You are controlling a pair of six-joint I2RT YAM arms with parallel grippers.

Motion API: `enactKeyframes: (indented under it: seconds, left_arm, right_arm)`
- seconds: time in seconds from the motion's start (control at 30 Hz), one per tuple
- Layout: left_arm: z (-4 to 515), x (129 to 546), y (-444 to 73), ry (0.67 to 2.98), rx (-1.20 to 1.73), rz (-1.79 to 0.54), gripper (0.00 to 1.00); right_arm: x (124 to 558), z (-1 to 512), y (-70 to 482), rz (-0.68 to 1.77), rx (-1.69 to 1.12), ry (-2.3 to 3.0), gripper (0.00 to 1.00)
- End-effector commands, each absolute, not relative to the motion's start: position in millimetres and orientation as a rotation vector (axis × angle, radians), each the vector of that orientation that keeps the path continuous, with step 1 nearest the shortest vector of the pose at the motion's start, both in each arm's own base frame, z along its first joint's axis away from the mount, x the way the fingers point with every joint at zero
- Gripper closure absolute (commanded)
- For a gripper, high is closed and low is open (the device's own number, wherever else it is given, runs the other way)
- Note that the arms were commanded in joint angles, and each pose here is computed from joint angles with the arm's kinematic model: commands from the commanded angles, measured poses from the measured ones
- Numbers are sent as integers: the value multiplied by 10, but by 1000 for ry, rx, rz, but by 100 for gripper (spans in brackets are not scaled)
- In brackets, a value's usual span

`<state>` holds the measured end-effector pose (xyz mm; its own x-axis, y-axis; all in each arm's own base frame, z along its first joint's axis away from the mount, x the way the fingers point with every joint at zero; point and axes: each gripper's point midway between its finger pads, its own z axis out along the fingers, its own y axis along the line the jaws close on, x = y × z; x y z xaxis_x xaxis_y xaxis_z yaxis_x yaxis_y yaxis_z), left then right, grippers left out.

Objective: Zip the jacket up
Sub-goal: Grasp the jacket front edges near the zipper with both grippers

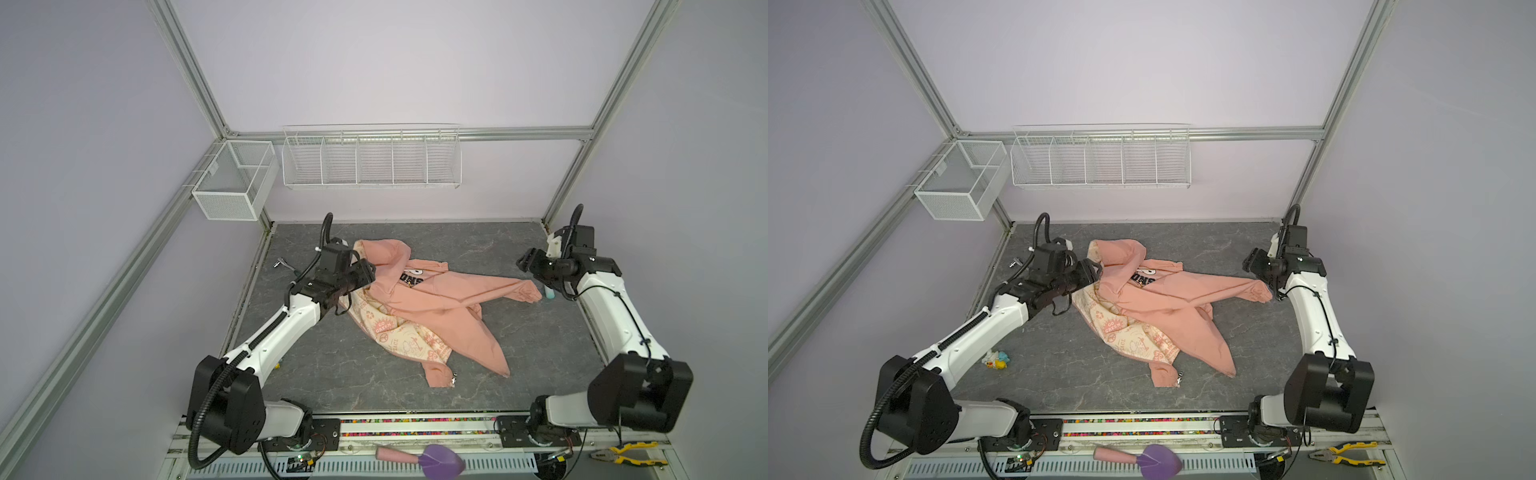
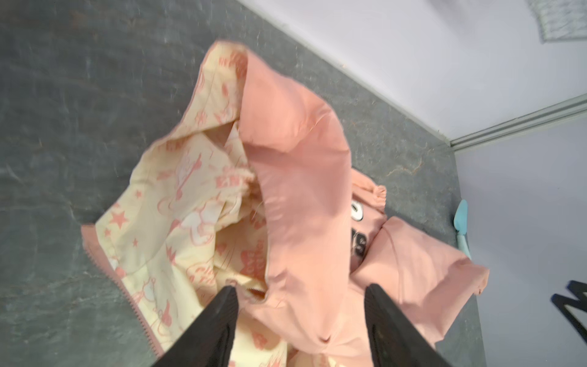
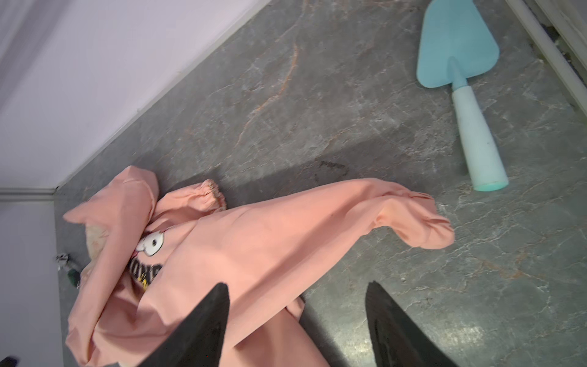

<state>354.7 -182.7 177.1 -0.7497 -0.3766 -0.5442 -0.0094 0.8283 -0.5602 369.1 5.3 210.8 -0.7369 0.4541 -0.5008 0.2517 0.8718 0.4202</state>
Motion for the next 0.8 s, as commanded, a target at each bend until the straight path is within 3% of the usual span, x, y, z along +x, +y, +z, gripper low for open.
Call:
enactKeyframes:
  seconds: [0.0,0.3,0.6,0.7,0.77]
  left_arm:
    - [1690,3381,-1936,2288,-276,-865,35]
    - [1349,3247,-2025,2256,-298,-979,34]
    - [1336,3447,-2209,2235,-274,-1047,35]
    - [1303,3519,-2288,2253,-251,-1054,43]
    - [1331,3572,-2329,2250,-240,-1062,61]
  right_arm:
    - [3381,2028,354,462,371,2487,29]
    - [2523,1378,858,498,236,2659,24]
    - [2257,861,929,453,230,2781,19]
    - [2314,761,942,436,228,2799,19]
    - [2356,679,936,409,228,2819,19]
